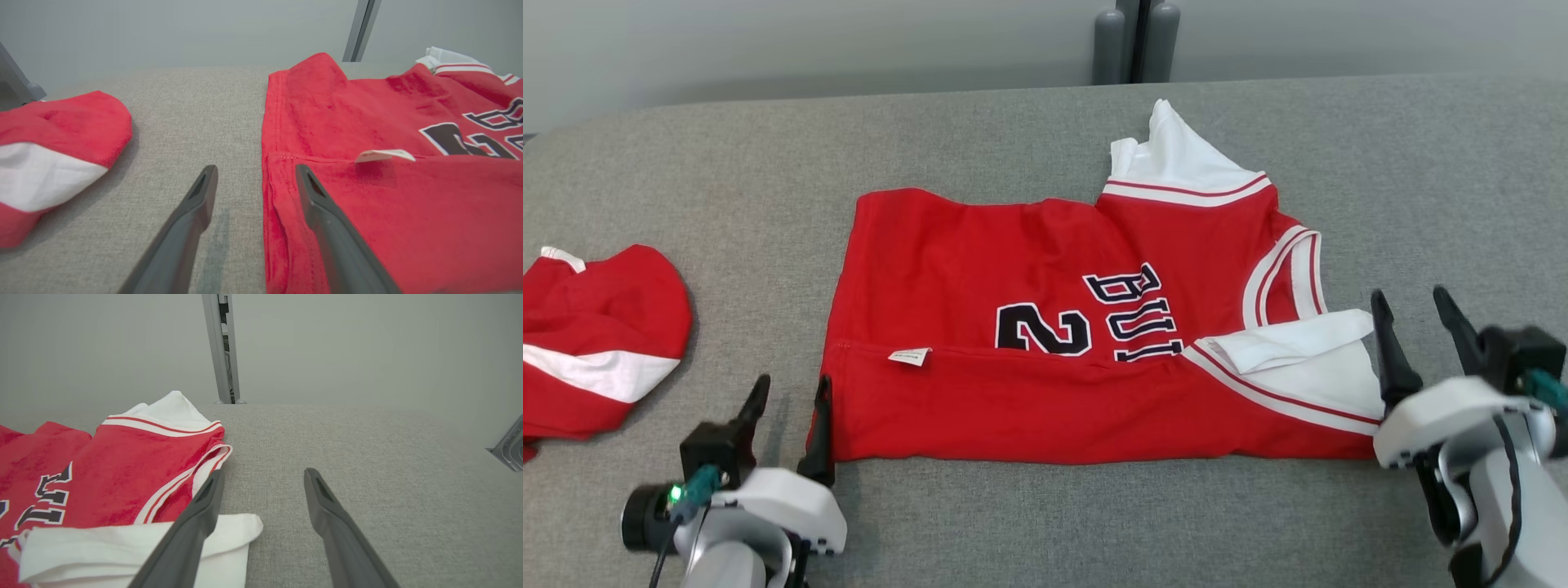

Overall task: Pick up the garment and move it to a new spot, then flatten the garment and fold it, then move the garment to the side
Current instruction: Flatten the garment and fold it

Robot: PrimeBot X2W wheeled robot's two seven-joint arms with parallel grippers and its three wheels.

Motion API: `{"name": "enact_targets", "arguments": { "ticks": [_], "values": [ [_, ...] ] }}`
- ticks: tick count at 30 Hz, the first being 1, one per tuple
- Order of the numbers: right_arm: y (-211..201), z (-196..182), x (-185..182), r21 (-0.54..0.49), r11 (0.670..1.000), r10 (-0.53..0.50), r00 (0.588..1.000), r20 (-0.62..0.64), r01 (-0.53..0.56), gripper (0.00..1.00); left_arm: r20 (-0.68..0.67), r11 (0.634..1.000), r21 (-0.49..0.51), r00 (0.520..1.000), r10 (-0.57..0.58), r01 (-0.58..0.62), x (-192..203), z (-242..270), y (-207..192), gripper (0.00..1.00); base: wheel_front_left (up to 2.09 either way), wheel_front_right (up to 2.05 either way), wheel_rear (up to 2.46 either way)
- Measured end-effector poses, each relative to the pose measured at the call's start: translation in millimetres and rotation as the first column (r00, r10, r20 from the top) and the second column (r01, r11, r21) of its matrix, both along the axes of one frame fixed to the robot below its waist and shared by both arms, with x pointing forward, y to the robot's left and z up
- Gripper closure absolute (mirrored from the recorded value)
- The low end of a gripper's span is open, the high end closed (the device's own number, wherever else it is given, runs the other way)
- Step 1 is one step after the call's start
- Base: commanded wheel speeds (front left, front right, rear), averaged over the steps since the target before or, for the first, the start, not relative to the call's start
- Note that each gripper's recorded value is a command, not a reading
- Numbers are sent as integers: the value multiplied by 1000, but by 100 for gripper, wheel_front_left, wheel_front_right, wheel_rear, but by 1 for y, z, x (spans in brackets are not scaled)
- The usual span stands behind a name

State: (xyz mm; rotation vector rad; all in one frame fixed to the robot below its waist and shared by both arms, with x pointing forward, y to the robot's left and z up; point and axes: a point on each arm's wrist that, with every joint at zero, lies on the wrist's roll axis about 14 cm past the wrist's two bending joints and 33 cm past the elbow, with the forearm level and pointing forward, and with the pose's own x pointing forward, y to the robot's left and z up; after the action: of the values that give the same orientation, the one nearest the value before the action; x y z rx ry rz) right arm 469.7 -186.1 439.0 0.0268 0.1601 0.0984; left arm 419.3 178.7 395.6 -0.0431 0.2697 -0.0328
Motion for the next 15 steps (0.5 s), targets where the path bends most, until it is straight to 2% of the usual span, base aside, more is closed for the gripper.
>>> {"name": "enact_targets", "arguments": {
  "ticks": [2, 4, 7, 15],
  "values": [
    [-7, -10, -20, 26, 999, -29, 999, -21, 30, 0, -22, 999, -17, 999, 29, -29, -17, -7, 5, 0, 0, 0, 0],
    [-6, -12, -26, 28, 999, -29, 999, -26, 29, 0, -32, 999, -21, 999, 28, -28, -22, -10, 4, 0, 0, 0, 0],
    [1, -27, -54, 53, 998, -15, 997, -72, 19, 0, -61, 999, -48, 998, 23, -26, -38, -18, -3, 0, 0, 0, 0],
    [4, -54, -84, 76, 997, -17, 987, -161, 29, 0, -93, 996, -88, 996, -3, -5, -41, -26, -24, 0, 0, 0, 0]
  ]
}}
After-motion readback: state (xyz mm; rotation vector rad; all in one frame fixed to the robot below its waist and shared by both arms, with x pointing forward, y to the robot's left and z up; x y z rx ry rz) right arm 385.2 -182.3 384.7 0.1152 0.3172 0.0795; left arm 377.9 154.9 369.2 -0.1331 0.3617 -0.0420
